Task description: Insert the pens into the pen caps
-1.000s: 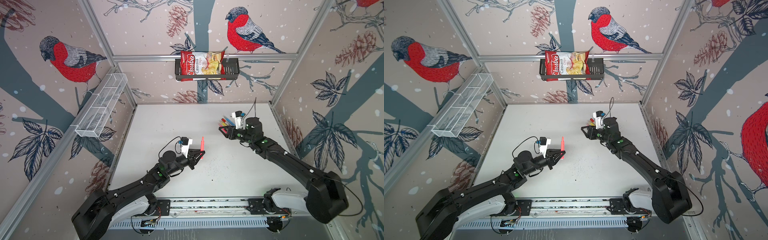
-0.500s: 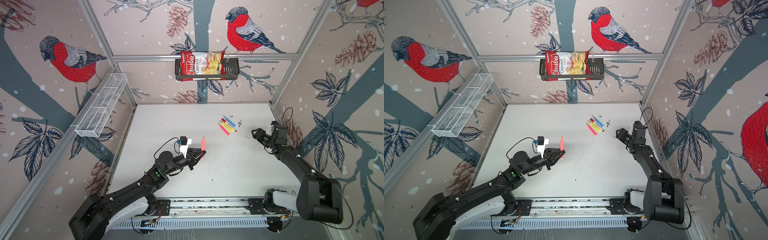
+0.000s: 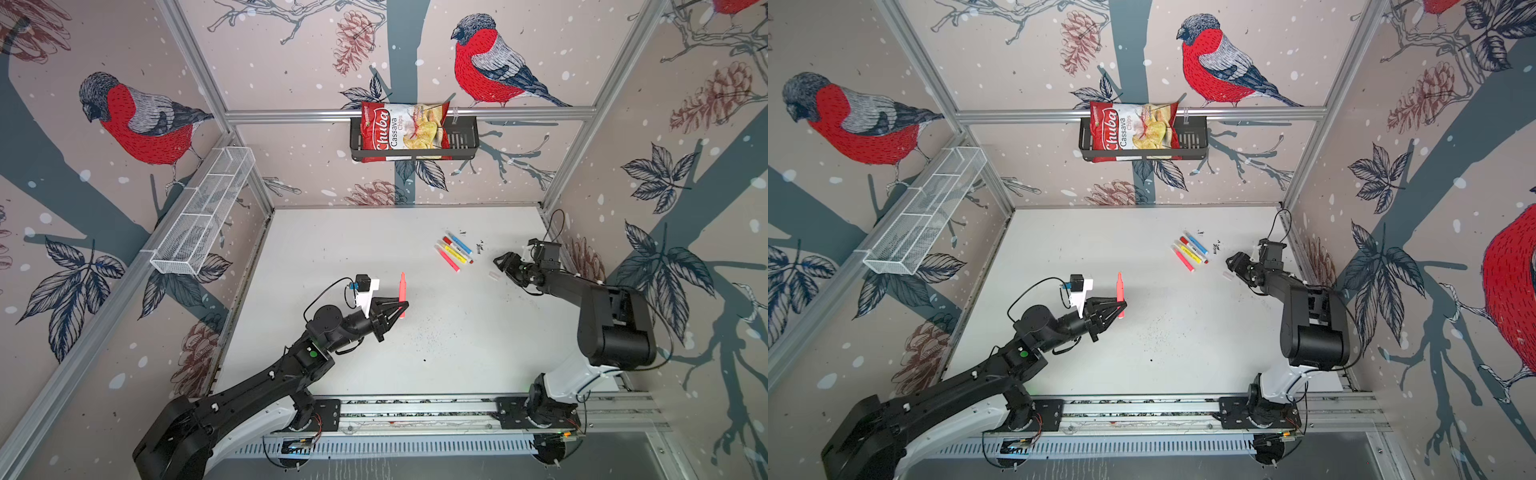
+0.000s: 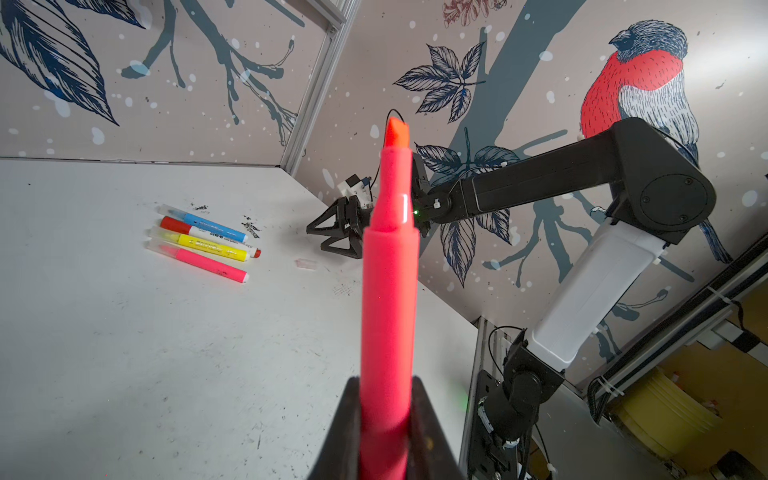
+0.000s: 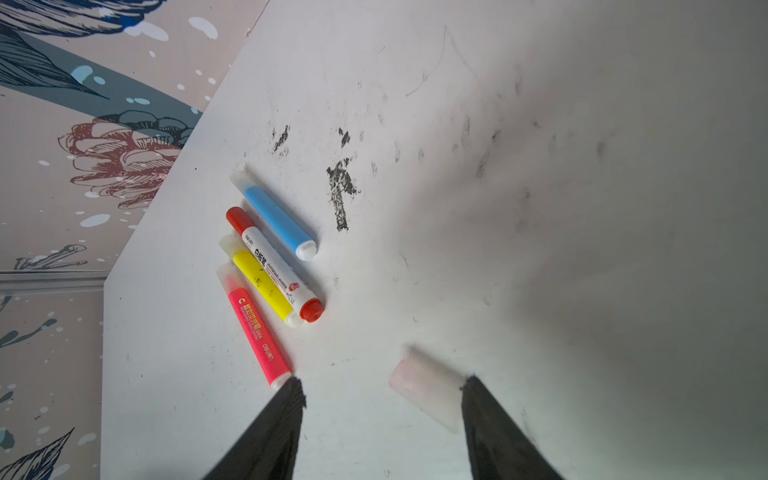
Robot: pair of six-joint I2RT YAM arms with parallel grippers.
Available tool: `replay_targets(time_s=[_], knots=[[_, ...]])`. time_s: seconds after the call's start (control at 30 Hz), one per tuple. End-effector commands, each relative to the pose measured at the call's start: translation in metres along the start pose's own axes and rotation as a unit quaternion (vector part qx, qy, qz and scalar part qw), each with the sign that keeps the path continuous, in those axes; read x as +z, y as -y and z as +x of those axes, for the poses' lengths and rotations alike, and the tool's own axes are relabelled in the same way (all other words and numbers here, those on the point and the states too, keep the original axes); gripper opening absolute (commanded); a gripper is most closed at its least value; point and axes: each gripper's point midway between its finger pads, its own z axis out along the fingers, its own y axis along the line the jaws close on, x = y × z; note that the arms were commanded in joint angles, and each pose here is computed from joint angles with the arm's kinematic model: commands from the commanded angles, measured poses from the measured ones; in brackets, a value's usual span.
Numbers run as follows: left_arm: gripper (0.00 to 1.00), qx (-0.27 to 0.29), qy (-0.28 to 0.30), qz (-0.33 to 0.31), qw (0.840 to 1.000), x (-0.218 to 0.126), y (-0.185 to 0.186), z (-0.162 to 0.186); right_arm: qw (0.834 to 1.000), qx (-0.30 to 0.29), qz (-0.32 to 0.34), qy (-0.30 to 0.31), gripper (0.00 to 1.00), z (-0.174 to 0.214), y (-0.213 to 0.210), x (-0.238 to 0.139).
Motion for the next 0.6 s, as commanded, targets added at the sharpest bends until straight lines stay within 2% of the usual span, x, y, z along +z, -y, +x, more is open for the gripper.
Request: replay_targets(time_s=[0.0,0.3,0.57], knots=[[0.0,0.01,0.006,0.001,1.0,0.0,0.001,-0.004,1.0,-0.014,-0.011,-0.014,0.62,0.002,-0.002,0.01],[0.0,0.015,0.005,-0.005,1.0,0.001,0.0,-0.006,0.999,-0.027,0.004,-0.029,0.62,0.013,-0.001,0.022],[0.0,0.016,0.003,-0.009,1.0,0.002,-0.001,-0.006,0.999,-0.035,0.013,-0.034,0.61,0.032,-0.002,0.018]])
